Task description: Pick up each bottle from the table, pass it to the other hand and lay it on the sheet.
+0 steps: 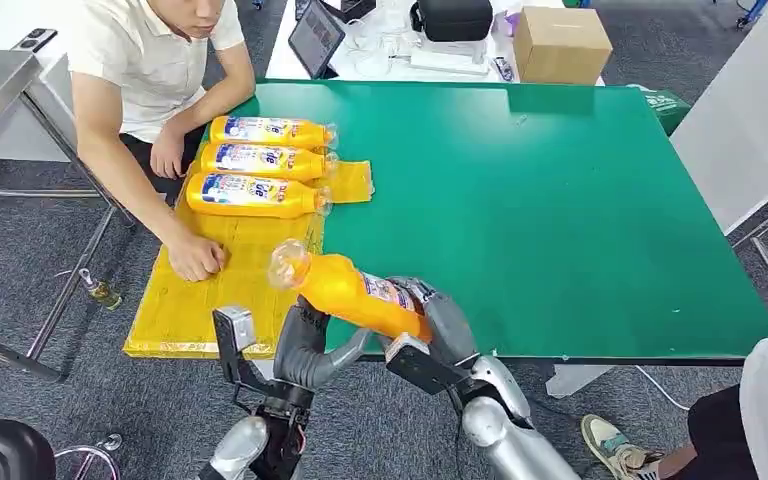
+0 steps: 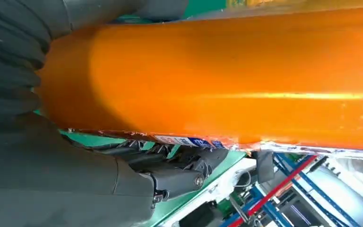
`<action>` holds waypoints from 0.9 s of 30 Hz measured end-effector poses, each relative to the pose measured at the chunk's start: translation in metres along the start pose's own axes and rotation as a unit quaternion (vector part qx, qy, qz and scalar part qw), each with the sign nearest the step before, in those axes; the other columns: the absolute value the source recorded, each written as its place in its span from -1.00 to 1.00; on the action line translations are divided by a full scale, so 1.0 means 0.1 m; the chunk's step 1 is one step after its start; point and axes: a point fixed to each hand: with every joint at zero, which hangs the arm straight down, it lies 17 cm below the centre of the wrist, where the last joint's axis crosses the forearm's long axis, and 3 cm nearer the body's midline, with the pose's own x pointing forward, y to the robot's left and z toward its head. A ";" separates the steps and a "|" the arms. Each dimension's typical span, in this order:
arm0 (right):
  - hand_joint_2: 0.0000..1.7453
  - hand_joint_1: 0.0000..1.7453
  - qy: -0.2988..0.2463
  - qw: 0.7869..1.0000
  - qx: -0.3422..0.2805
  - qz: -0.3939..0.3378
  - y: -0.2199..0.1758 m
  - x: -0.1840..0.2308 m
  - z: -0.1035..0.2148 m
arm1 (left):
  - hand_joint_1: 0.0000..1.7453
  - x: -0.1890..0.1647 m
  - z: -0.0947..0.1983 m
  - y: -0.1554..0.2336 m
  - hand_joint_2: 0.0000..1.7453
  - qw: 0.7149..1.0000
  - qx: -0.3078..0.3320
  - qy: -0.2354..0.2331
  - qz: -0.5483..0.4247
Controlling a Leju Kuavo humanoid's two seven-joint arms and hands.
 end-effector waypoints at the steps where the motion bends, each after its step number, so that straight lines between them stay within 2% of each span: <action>1: 1.00 0.86 0.001 1.000 0.001 0.001 0.00 -0.01 0.00 | -1.00 0.00 0.00 0.00 1.00 1.000 -0.001 0.000 0.000; 15: 1.00 0.88 -0.002 1.000 0.011 0.005 0.09 0.01 -0.05 | -1.00 0.01 -0.01 0.00 1.00 1.000 -0.003 -0.002 -0.001; 17: 1.00 0.96 -0.002 1.000 0.012 0.005 0.09 0.01 -0.05 | -1.00 0.01 -0.01 0.00 1.00 1.000 -0.002 -0.001 -0.001; 20: 1.00 0.90 -0.008 1.000 0.018 0.012 0.12 0.04 -0.07 | -1.00 -0.04 -0.05 0.03 1.00 1.000 0.001 0.011 -0.005; 22: 1.00 0.96 -0.012 1.000 0.016 0.021 0.11 0.06 -0.09 | -1.00 -0.09 -0.10 0.06 1.00 1.000 0.008 0.017 -0.008; 24: 1.00 0.86 -0.023 0.999 0.017 0.030 0.15 0.14 -0.12 | -1.00 -0.15 -0.13 0.08 1.00 0.999 0.020 0.025 -0.002; 25: 1.00 0.70 -0.028 0.999 0.020 0.026 0.19 0.19 -0.13 | -1.00 -0.18 -0.14 0.09 1.00 0.999 0.025 0.029 0.004; 27: 1.00 0.64 -0.039 0.999 0.020 0.017 0.23 0.26 -0.13 | -1.00 -0.20 -0.17 0.09 1.00 0.999 0.029 0.031 0.012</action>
